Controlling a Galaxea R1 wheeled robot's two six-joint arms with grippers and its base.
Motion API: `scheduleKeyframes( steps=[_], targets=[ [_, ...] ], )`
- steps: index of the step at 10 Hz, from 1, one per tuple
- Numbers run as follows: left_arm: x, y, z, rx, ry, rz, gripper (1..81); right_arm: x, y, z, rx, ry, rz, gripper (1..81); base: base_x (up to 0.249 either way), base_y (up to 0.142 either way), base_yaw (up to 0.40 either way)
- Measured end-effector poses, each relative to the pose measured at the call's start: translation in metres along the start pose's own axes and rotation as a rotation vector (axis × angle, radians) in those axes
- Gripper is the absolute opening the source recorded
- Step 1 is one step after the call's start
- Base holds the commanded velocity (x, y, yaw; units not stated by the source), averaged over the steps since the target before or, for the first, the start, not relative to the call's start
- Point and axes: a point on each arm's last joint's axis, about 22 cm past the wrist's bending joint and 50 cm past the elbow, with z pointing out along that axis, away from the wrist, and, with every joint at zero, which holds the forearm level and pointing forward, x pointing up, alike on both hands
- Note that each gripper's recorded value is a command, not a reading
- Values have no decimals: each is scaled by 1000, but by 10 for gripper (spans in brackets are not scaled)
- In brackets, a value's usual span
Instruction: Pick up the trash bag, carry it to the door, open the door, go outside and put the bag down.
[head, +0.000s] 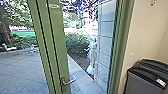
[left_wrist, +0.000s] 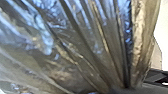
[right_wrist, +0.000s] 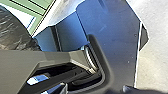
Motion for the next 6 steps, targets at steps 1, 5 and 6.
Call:
scheduleKeyframes(
  steps=[1,5,6],
  targets=[
    [-1,-1,-1,-6,0,0,10,-1,-5,-2,24,-6,4,811,0,0,305],
    [-8,-4,-5,-20,-3,5,10,-3,1,-14,58,-22,8,811,0,0,305],
    [-13,-1,-4,-26,-11,11,10,-2,1,-14,57,-18,8,811,0,0,305]
  ],
)
